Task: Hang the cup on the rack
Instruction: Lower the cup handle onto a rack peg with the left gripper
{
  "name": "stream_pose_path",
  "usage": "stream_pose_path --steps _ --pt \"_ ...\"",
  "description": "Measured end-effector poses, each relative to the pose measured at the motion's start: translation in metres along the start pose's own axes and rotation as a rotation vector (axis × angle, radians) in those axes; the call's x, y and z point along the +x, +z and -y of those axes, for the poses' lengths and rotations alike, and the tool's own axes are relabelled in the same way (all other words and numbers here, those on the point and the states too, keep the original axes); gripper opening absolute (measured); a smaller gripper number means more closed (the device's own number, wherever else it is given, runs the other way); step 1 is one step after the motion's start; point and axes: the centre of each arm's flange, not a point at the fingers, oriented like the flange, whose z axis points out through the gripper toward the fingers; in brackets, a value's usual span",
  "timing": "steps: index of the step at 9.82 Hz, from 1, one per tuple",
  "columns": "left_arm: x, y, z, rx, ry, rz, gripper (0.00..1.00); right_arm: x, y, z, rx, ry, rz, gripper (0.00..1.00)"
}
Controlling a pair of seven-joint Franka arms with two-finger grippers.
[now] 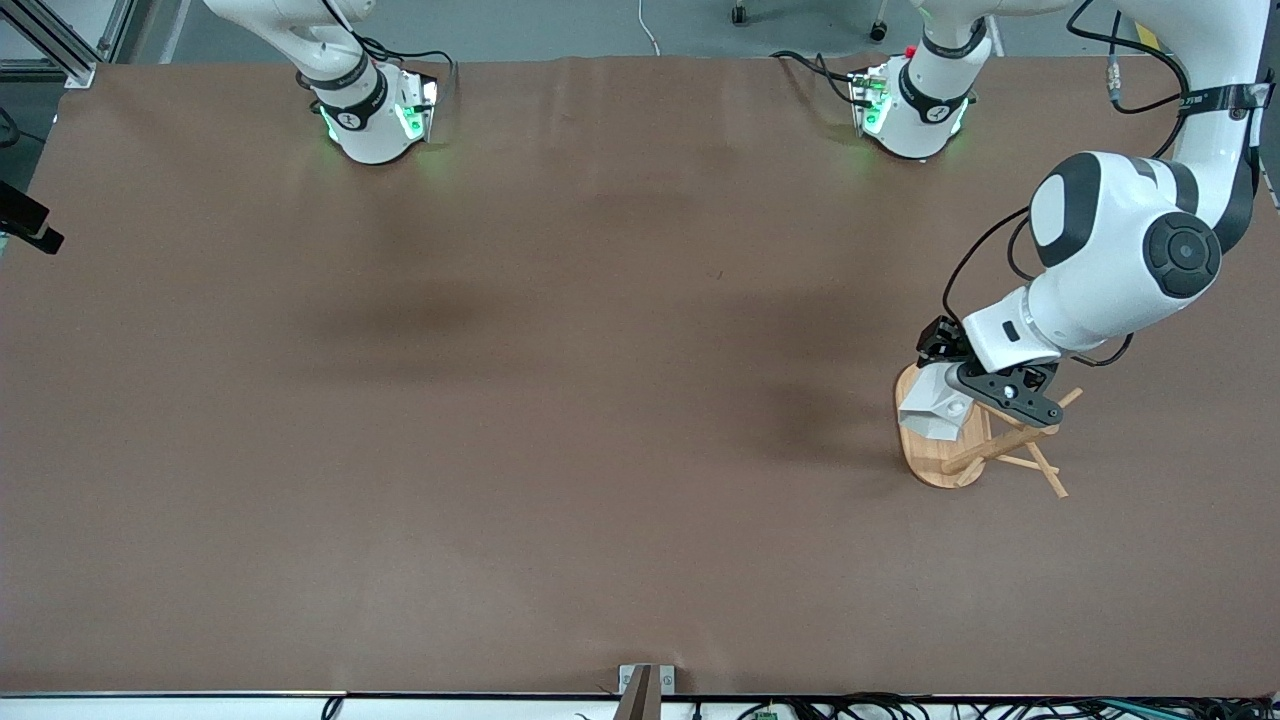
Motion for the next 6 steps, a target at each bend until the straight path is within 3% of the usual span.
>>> stream_pose_path --steps 6 --pt "-0.006 -0.004 0.023 -0.023 -0.062 -0.018 0.71 0.000 0.000 0.000 0.000 0.000 0.000 1.00"
